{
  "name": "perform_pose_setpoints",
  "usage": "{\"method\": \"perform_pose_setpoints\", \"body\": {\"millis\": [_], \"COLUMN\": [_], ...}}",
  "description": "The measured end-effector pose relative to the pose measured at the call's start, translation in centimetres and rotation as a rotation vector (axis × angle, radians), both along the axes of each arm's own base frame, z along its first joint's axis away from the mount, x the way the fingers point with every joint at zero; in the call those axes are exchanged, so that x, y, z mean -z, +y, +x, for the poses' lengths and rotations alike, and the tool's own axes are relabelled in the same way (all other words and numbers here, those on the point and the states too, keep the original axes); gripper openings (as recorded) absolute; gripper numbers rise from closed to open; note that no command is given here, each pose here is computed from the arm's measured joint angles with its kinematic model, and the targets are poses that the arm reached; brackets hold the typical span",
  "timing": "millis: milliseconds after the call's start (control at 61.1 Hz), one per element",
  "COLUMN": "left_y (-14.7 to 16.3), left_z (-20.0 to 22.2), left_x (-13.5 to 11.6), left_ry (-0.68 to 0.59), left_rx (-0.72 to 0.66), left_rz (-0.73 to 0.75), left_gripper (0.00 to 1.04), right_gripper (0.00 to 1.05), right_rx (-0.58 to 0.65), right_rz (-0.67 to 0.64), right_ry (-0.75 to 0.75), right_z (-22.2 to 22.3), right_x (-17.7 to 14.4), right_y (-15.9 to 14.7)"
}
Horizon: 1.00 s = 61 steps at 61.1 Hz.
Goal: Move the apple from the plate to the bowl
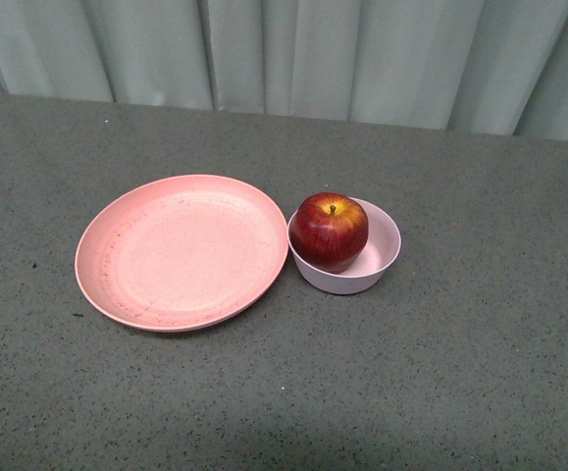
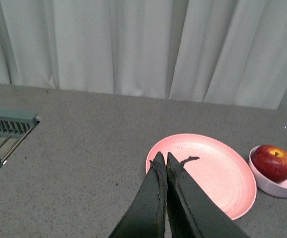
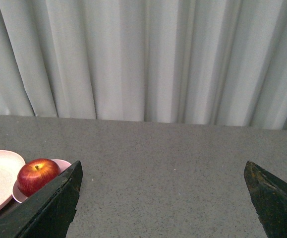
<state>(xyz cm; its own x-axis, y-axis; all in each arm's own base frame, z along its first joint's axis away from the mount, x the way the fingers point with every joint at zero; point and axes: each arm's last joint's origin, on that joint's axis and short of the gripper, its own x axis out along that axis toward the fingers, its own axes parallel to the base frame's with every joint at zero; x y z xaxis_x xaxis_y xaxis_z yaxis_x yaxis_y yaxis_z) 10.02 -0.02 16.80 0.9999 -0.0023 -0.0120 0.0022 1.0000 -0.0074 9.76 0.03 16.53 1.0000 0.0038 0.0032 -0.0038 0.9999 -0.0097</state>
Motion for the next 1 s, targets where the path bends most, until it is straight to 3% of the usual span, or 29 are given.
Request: {"method": "perform_pose_setpoints", "body": {"millis": [262, 425, 720, 998], "left_y": [0.0, 0.0, 0.0, 0.0], "left_z": [-0.33, -0.34, -0.34, -0.34], "left_x": [-0.17, -0.17, -0.18, -0.18], "left_ry": [-0.027, -0.027, -0.028, -0.028], "left_rx": [0.0, 0.0, 0.0, 0.0], "left_rz": [0.0, 0.0, 0.0, 0.003], "left_gripper": [0.06, 0.34, 1.0, 0.98], "right_gripper": [0.95, 0.95, 0.95, 0.95], "right_rx": [0.0, 0.0, 0.0, 0.0], "right_rz": [0.0, 0.0, 0.0, 0.0], "right_ry": [0.0, 0.0, 0.0, 0.0], "right_z": [0.0, 0.0, 0.0, 0.0], "right_x": [0.0, 0.0, 0.0, 0.0], "right_y": [0.0, 0.0, 0.0, 0.0]}}
